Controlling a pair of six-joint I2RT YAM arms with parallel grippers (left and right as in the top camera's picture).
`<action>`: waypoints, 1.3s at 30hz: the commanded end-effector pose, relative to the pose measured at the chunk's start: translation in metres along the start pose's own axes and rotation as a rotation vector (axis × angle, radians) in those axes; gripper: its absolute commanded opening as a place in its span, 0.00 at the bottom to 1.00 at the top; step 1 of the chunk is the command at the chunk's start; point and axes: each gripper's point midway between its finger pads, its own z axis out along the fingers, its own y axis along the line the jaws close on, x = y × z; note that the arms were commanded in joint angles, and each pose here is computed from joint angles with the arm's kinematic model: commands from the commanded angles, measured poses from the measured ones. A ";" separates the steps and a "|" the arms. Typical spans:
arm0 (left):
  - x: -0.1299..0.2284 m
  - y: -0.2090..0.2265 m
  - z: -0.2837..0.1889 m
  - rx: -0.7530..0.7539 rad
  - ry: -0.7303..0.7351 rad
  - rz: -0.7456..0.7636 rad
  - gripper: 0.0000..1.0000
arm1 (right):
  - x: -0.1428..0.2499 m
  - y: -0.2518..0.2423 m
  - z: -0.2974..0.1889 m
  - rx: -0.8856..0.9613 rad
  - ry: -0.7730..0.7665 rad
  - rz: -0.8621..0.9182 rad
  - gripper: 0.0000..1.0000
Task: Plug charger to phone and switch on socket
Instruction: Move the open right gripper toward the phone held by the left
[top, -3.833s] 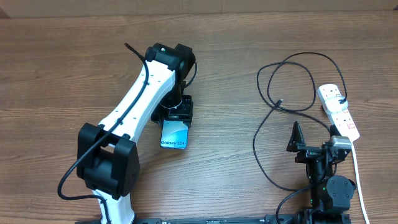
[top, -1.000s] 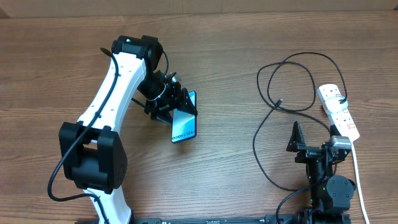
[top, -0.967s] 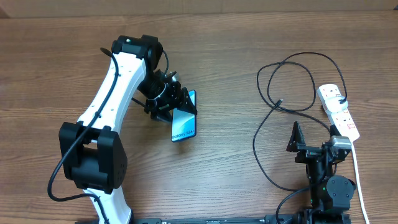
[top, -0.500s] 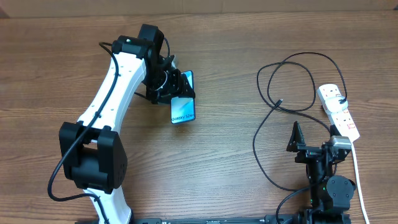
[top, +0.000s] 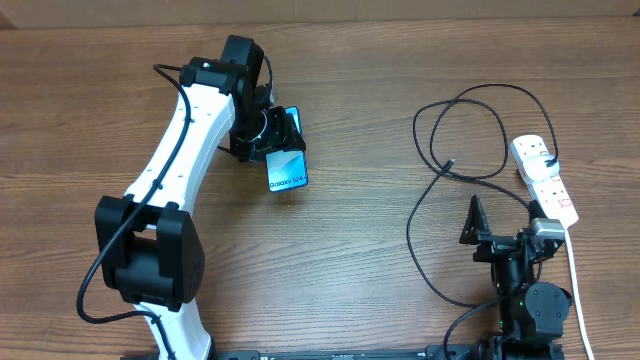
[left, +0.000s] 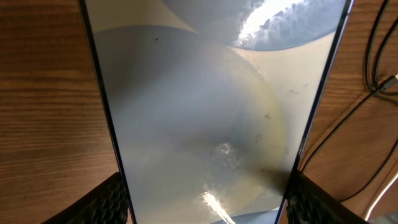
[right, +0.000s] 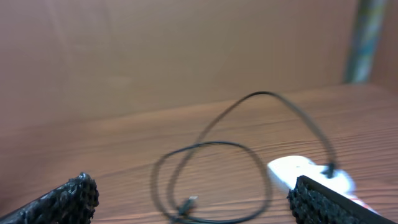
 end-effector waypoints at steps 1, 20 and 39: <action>-0.010 -0.003 -0.006 0.008 -0.033 -0.017 0.38 | 0.005 0.035 -0.003 -0.200 0.045 0.258 1.00; -0.008 -0.003 -0.006 0.010 -0.027 -0.019 0.39 | 0.015 0.088 -0.025 -0.457 0.319 0.687 0.99; -0.009 -0.004 -0.006 0.011 -0.030 -0.058 0.39 | 0.024 0.095 -0.004 -0.145 0.971 0.663 0.99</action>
